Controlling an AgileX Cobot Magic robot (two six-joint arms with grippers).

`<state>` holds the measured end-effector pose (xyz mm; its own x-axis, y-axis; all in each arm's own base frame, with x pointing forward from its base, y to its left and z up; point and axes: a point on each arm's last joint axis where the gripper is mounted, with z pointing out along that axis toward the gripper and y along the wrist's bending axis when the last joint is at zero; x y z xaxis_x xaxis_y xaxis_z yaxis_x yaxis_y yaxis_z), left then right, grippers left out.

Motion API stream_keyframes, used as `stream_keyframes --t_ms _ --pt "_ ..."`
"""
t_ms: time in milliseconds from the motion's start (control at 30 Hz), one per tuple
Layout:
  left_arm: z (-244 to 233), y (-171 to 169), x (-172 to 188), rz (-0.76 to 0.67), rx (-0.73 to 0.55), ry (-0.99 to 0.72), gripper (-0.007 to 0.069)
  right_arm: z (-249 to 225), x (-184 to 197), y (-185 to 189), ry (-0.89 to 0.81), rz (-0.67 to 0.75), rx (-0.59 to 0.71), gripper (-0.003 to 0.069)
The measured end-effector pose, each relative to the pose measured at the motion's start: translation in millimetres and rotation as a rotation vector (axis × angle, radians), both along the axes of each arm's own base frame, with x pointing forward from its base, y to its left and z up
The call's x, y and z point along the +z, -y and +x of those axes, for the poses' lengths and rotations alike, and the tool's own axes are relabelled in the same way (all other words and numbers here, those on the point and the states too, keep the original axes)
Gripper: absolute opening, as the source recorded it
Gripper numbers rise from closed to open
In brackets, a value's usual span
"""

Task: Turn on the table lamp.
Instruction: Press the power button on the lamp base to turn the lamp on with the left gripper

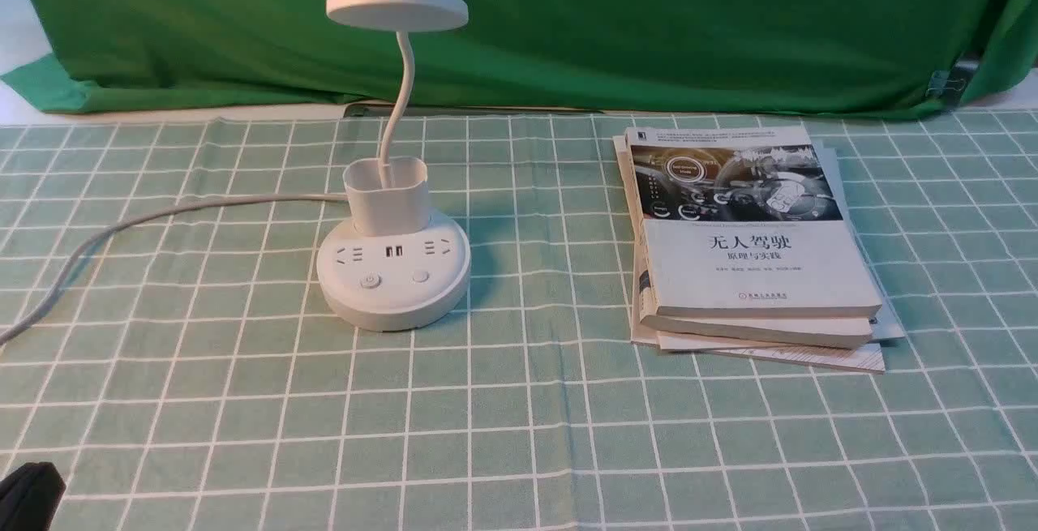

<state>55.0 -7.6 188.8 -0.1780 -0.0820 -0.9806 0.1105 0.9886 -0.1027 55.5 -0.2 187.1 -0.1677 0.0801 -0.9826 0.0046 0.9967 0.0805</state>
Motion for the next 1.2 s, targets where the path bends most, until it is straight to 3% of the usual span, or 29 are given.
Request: stream_keyframes --t_ms 967,1100,1200 --pt "0 0 0 0.014 0.0 0.004 0.0021 0 0 0 0.002 0.0 0.0 0.024" --pt "1 0 6 -0.001 0.004 0.072 0.0021 0 0 0 0.001 0.0 0.0 0.024" --pt "1 -1 20 -0.016 0.012 0.224 0.0021 0 0 0 0.001 0.0 0.0 0.024"
